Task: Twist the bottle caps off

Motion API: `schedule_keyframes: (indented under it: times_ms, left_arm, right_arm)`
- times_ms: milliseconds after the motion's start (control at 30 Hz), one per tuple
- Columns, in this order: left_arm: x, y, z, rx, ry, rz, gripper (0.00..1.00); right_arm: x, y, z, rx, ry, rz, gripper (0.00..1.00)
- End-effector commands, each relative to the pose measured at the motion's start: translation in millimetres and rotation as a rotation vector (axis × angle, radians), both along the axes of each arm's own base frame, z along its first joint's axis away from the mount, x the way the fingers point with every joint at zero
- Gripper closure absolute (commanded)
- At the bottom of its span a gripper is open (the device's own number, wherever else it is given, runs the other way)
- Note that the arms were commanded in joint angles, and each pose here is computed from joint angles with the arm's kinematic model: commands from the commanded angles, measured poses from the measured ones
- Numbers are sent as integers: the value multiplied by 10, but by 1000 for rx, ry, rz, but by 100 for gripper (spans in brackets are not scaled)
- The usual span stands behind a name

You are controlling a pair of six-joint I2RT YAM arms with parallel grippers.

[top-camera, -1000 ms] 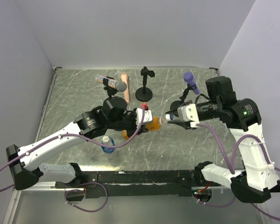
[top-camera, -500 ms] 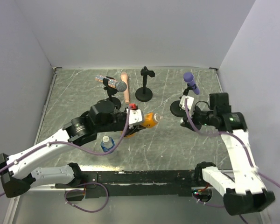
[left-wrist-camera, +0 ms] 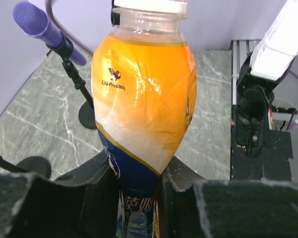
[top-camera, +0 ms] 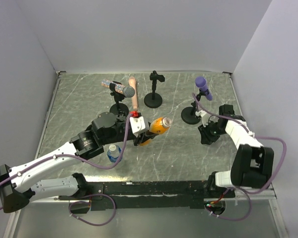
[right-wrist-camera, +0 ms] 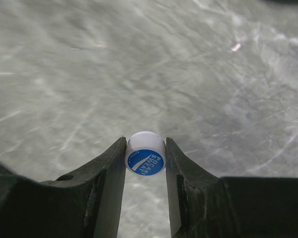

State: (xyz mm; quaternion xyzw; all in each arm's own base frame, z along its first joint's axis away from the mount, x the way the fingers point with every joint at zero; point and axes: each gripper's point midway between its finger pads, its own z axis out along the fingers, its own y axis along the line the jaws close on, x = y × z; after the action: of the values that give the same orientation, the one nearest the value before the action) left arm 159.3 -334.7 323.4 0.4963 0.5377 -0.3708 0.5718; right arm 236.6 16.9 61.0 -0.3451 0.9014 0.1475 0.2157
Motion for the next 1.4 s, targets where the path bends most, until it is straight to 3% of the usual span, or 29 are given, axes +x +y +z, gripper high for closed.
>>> schedule_keyframes:
  times_ms: [0,267,333,367,500,667,733,800,900,1100,1367]
  left_arm:
    - [-24,-19,310,-123,-44,-11,99]
    - [-44,-61,203,-113,-35,-33,99]
    - [-53,-86,184,-115,-26,-45,99]
    - [-67,-102,171,-115,-19,-54,99]
    - [-82,-158,149,-118,-5,-77,99]
    - [-88,-260,99,-118,15,-107,99]
    - [-78,-293,71,-109,27,-111,99]
    - [-76,-325,28,-103,42,-118,99]
    - [-118,-369,-11,-103,63,-148,99]
    - [-154,-458,-68,-100,89,-182,99]
    - [-136,-552,-105,-82,104,-193,98]
  right_arm:
    - [150,-209,-274,-94,-1,-60,68]
    - [54,-137,-164,-40,11,-43,45]
    - [80,-118,40,-17,-21,-31,27]
    - [82,-101,142,-9,-38,-19,1]
    - [-46,127,672,75,-137,159,1]
    - [-283,887,1770,471,-474,406,1]
    - [-469,1141,2130,634,-570,516,1]
    - [-673,1359,2339,699,-592,655,2]
    - [-941,1636,2584,757,-558,809,3]
    - [-929,1812,2815,692,-606,801,1]
    - [-924,1945,2798,714,-508,805,14]
